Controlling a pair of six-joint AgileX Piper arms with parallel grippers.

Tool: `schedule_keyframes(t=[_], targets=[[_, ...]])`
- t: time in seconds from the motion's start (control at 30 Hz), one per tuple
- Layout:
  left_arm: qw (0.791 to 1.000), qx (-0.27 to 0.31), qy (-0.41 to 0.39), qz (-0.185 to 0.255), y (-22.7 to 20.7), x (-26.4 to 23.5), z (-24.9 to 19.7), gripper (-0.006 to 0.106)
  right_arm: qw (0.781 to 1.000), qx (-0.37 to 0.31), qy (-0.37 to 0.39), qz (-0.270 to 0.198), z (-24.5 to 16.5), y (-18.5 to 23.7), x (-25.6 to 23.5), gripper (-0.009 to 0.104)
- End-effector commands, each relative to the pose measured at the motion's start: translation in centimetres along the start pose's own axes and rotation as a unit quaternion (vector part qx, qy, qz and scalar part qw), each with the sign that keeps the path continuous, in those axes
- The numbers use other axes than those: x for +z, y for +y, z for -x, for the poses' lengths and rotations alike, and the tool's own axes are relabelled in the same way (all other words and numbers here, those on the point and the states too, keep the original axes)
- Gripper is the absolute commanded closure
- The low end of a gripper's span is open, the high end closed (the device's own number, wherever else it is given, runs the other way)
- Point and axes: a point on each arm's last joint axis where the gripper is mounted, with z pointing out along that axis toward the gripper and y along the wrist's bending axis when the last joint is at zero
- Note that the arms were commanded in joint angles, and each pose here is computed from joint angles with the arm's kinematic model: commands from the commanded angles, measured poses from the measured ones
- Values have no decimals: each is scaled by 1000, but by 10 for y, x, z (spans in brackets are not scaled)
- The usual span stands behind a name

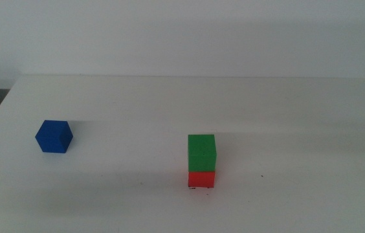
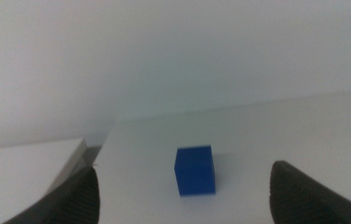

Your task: Stack red cubes first, then green, then blue cubes in a specific spot.

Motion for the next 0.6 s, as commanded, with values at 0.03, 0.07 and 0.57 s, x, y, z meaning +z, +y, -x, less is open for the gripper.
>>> schedule_keyframes(t=[0.03, 0.07, 0.57], targets=[[999, -17, 32, 3, 4, 7, 29, 7, 1000, -6, -5, -5, 0, -1, 0, 2], [998, -26, 56, 3, 6, 14, 48, 7, 1000, -6, -5, -5, 0, -1, 0, 2], [906, -13, 417, -63, 18, 185, 139, 7, 1000, -6, -5, -5, 0, -1, 0, 2]])
